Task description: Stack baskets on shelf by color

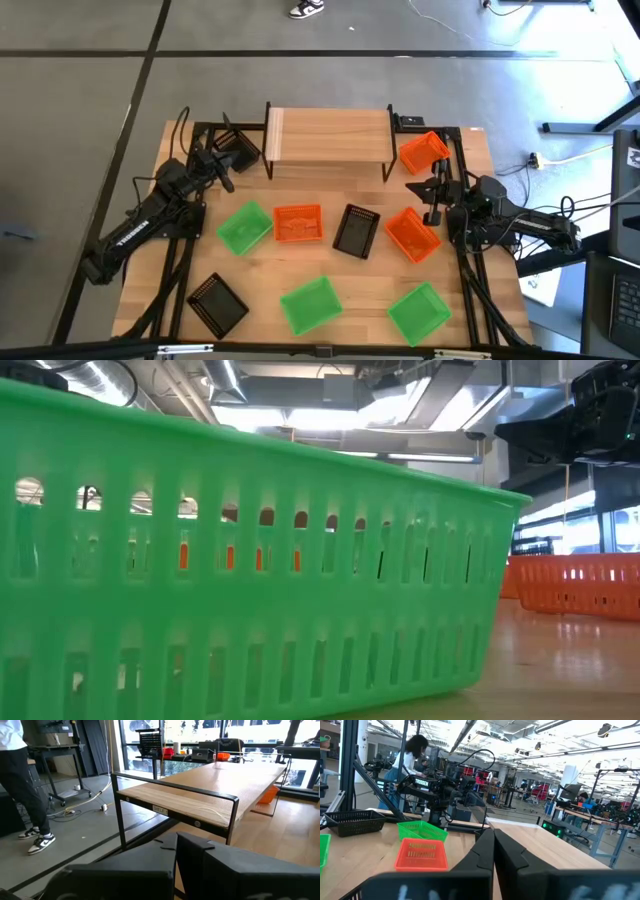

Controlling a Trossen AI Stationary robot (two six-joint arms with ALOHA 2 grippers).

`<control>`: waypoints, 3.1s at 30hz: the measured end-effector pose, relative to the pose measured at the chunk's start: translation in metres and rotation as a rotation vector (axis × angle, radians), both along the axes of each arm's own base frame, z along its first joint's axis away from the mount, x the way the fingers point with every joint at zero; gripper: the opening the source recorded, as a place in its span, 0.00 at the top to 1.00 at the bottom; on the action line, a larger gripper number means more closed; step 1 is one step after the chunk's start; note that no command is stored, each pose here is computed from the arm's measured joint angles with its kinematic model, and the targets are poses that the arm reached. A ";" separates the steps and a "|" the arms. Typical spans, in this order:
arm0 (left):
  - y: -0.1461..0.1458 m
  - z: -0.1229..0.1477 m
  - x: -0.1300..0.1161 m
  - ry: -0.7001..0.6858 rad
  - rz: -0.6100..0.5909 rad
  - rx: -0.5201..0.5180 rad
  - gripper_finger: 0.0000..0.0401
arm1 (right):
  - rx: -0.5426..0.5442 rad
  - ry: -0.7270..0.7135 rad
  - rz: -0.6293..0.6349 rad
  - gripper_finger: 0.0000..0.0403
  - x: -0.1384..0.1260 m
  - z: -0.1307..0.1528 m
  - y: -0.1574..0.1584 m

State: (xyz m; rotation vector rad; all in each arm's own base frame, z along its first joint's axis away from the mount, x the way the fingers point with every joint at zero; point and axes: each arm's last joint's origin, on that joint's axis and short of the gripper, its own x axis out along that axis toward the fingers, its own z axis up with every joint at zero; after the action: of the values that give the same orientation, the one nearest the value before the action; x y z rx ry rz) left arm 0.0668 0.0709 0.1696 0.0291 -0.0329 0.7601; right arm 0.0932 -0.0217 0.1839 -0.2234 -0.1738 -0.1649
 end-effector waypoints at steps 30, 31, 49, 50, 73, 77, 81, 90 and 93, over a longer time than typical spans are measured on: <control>0.000 0.000 0.000 0.000 0.000 0.000 1.00 | 0.360 -0.055 -0.032 1.00 -0.011 0.051 0.000; 0.000 0.000 0.000 0.000 -0.001 0.000 1.00 | 0.364 -0.028 -0.081 1.00 -0.012 0.059 -0.001; 0.000 0.000 0.000 0.000 -0.001 0.000 1.00 | 0.877 0.694 -0.636 1.00 0.024 0.171 -0.023; 0.000 0.000 0.000 0.000 -0.001 0.000 1.00 | 0.909 0.742 -0.645 1.00 0.024 0.174 -0.024; 0.000 0.003 0.000 -0.017 0.010 0.031 1.00 | 1.141 1.144 -0.658 0.96 0.065 0.164 -0.043; -0.003 0.017 -0.001 -0.049 -0.047 0.071 1.00 | 1.165 1.191 -0.703 0.89 0.077 0.154 -0.053; -0.006 0.028 -0.002 -0.058 -0.090 0.104 1.00 | 1.149 1.257 -0.720 0.80 0.086 0.143 -0.067; -0.013 0.045 -0.007 0.009 -0.099 0.075 1.00 | 0.966 1.390 -0.626 0.74 0.094 0.129 -0.092; -0.016 0.052 -0.010 0.022 -0.093 0.061 1.00 | 0.974 1.360 -0.640 0.74 0.095 0.120 -0.104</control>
State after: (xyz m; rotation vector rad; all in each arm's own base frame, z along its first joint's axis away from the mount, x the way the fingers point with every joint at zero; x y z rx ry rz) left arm 0.0564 0.0552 0.2221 0.0931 -0.0367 0.6660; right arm 0.1882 -0.1259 0.3036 0.6180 1.3330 -0.6642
